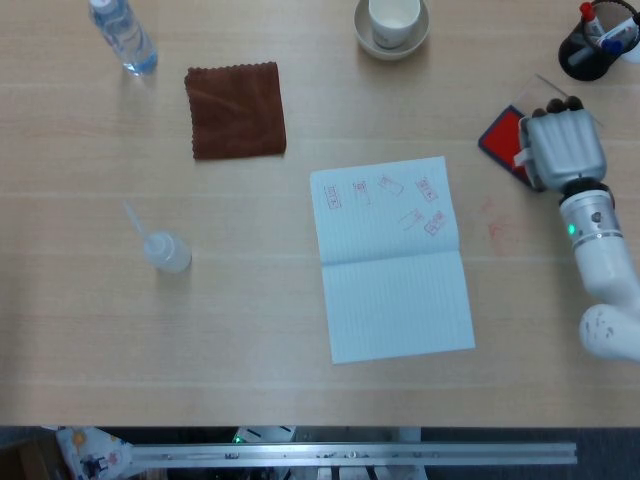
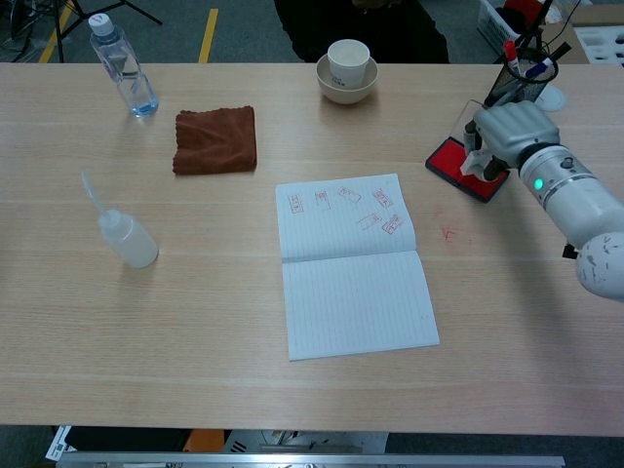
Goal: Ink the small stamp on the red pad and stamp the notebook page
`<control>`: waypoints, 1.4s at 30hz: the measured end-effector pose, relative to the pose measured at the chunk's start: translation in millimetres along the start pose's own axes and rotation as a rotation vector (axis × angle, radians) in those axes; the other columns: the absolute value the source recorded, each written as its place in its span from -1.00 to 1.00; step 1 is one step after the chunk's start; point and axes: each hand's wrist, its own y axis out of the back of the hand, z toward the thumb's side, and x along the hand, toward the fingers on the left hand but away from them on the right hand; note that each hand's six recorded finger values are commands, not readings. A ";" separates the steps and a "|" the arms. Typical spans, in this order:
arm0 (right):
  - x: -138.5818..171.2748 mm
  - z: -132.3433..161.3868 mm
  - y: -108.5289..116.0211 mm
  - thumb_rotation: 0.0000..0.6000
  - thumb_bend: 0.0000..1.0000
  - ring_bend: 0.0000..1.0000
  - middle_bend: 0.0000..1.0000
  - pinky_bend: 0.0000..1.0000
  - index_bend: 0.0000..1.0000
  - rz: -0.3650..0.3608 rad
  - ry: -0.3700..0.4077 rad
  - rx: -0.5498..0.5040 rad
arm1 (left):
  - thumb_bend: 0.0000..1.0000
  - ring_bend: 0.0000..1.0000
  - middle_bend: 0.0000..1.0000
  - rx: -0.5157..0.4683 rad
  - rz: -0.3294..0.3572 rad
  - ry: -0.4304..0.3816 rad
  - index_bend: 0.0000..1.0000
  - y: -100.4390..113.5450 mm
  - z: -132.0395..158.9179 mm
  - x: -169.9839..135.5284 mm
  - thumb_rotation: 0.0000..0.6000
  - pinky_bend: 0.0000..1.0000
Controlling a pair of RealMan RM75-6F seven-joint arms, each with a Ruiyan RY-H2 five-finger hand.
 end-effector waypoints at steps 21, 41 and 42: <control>65.5 90.9 45.2 1.00 -0.31 -0.52 -0.12 -0.58 0.26 -0.038 0.352 -0.059 | -0.32 -0.96 -0.81 -0.002 0.004 -0.006 -0.75 3.1 4.4 -5.5 1.00 -0.90; 58.5 148.9 34.0 1.00 -0.31 -0.52 -0.12 -0.58 0.26 -0.047 0.432 0.023 | -0.32 -0.96 -0.82 0.000 0.001 0.000 -0.75 4.0 4.3 -8.9 1.00 -0.90; 57.2 151.6 34.0 1.00 -0.31 -0.52 -0.12 -0.58 0.26 -0.048 0.432 0.027 | -0.32 -0.96 -0.82 0.000 0.002 0.001 -0.75 4.2 4.3 -9.4 1.00 -0.90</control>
